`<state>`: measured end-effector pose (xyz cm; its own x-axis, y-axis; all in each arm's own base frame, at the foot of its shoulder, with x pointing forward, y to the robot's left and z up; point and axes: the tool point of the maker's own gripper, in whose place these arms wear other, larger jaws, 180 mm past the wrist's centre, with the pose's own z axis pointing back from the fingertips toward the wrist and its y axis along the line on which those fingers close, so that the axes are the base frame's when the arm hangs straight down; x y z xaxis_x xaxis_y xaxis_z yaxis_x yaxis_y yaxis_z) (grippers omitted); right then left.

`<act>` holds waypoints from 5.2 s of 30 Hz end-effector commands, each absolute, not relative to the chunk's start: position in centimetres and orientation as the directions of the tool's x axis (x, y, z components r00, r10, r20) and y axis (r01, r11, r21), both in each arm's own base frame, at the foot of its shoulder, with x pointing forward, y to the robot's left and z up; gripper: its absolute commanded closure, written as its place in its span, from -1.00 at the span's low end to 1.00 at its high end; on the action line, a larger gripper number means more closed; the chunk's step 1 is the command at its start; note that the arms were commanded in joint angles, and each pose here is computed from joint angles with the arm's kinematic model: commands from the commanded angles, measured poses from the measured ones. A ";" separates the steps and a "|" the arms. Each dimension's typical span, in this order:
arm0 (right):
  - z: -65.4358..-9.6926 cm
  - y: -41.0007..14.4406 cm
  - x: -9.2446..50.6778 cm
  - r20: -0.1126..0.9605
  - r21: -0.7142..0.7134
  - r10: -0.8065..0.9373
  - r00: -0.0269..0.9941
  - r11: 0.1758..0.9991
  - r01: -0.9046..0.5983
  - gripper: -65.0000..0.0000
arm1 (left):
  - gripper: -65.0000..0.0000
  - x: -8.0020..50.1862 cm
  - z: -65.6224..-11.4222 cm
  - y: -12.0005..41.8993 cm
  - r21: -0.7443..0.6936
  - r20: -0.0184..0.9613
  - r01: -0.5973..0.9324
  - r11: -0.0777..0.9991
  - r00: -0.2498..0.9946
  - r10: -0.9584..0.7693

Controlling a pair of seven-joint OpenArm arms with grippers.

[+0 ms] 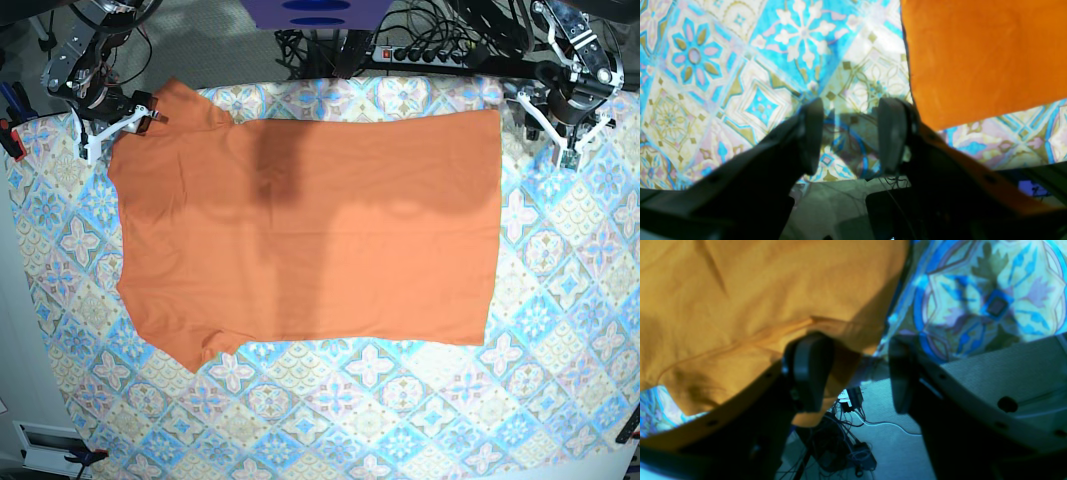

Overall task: Fold the T-shirt properly
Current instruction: 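Position both open grippers at the shirt's shoulder edges near the collar, then close both grippers on the shoulder edges of the shirt, then pull the shoulder edges apart with both grippers to straighten the shirt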

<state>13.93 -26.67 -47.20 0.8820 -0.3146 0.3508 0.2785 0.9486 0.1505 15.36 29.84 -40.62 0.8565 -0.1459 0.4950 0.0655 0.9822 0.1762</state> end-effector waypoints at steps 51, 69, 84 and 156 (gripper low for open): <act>-46.1 -26.6 13.6 0.404 0.245 -0.289 0.868 0.948 0.201 0.08 | 0.23 15.2 -40.1 30.2 0.190 0.504 0.064 0.980 0.850 -0.154; -46.3 -26.4 12.9 0.370 0.238 -0.263 0.891 0.954 0.183 0.08 | 0.23 14.7 -40.3 30.2 0.191 0.494 0.067 0.979 0.855 -0.155; -45.9 -25.5 15.1 0.402 0.254 -0.243 0.883 0.956 0.147 0.08 | 0.23 17.0 -39.9 29.1 0.185 0.525 0.108 0.977 0.830 -0.191; -47.1 -22.9 16.0 0.373 0.211 -0.142 0.917 0.975 0.065 0.50 | 0.24 14.0 -49.1 17.4 -0.139 0.364 0.308 0.941 0.900 -0.240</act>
<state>15.81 -22.84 -47.41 0.9185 -0.1521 0.3650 0.0772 0.9743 0.2117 16.06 20.89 -47.93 0.8840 -0.2173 0.4140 0.2513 0.9675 -0.0287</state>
